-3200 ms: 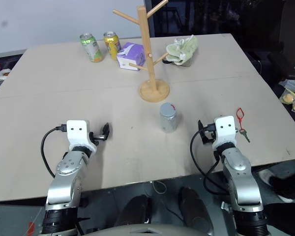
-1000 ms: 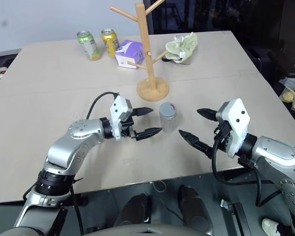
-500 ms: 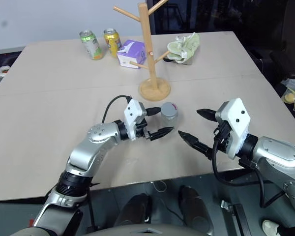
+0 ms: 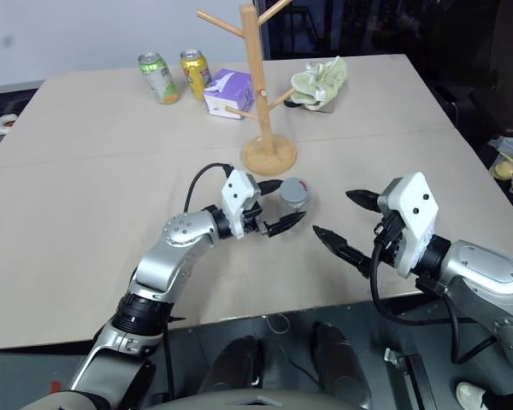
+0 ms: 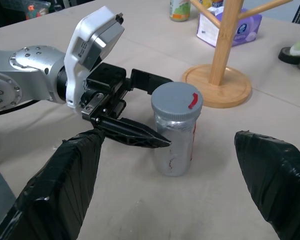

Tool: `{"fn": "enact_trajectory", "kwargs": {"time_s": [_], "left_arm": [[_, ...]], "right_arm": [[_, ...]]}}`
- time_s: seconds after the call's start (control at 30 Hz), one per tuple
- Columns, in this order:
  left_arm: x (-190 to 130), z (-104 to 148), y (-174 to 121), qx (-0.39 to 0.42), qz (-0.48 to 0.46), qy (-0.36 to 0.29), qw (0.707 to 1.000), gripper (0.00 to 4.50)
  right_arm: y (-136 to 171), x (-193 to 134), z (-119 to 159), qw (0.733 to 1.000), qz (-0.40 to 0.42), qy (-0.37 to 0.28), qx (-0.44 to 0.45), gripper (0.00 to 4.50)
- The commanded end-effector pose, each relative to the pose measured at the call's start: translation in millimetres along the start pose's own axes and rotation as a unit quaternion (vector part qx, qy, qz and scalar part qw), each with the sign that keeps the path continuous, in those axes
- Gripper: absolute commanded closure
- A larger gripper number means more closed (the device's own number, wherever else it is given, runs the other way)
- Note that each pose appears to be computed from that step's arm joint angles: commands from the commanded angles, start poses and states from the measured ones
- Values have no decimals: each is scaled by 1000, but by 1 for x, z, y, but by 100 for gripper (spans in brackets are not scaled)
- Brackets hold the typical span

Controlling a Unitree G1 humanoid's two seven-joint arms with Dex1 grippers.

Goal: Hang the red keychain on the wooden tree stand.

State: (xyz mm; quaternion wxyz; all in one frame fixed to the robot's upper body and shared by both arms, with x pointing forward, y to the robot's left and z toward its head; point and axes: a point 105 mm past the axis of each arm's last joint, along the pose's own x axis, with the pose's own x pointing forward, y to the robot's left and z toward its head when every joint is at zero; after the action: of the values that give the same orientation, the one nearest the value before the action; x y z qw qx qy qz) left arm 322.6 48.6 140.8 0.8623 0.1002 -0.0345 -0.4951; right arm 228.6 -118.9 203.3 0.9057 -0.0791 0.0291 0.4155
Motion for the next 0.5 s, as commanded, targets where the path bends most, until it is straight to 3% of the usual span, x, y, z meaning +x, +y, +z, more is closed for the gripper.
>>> {"fn": "enact_trajectory", "kwargs": {"time_s": [0.03,0.2,0.5], "left_arm": [[3,13,-2,13,-6,-22,1000,9],[4,12,-3,10,-9,-22,1000,204],[-5,15,7,10,-2,-5,1000,206]], "right_arm": [[1,-4,11,999,-8,-20,-25,0],[1,-4,12,999,-9,-20,-26,0],[1,-1,14,999,-6,-21,-24,0]]}}
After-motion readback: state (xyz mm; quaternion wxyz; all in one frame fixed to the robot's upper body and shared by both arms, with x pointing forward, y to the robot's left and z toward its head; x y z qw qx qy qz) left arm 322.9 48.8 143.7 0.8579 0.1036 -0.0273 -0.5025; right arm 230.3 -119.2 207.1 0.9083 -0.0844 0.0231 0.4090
